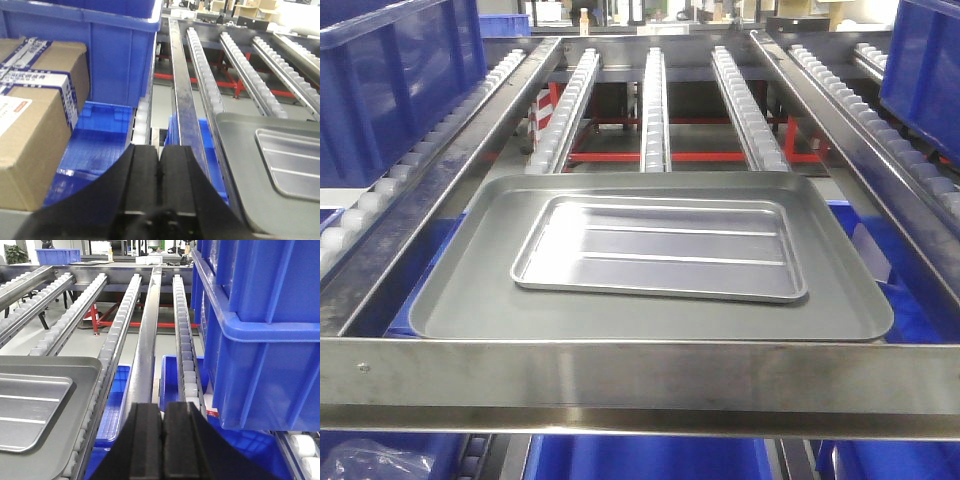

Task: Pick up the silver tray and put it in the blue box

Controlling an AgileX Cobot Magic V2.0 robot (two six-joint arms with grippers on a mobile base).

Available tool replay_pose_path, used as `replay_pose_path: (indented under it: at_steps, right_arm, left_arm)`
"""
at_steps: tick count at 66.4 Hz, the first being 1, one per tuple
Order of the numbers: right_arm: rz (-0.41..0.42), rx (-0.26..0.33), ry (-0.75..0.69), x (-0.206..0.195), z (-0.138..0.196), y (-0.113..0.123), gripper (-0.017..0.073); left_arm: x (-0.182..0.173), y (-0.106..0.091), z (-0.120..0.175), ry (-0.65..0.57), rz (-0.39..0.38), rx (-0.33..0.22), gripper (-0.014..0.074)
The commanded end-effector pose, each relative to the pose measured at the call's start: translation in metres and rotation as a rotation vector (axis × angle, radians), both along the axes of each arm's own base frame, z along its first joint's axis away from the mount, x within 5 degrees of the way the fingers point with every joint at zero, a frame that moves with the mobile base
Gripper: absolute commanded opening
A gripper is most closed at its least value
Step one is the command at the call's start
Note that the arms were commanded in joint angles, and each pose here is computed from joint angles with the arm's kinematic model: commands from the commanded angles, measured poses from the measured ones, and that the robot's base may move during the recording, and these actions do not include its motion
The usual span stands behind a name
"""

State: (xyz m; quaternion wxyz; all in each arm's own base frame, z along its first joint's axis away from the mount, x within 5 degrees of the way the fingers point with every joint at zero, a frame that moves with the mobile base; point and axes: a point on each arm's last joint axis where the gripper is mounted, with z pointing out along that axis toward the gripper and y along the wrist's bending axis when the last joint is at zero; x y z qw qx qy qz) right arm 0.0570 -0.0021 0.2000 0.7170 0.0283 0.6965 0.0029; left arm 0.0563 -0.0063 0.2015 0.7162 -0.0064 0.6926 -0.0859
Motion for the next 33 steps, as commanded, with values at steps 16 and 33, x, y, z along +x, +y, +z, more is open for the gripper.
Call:
replay_pose_path:
  at_steps: [16,33]
  right_arm:
    - [0.007,-0.013,-0.306,-0.014,0.066,0.001,0.0055]
    - [0.011,-0.007,-0.209,0.006,0.136,0.001,0.0111]
  left_arm:
    - [-0.013,0.002,0.077,-0.251,0.022,0.093,-0.0094]
    - [0.005,-0.003,0.163,-0.071,-0.031,0.028,-0.0076]
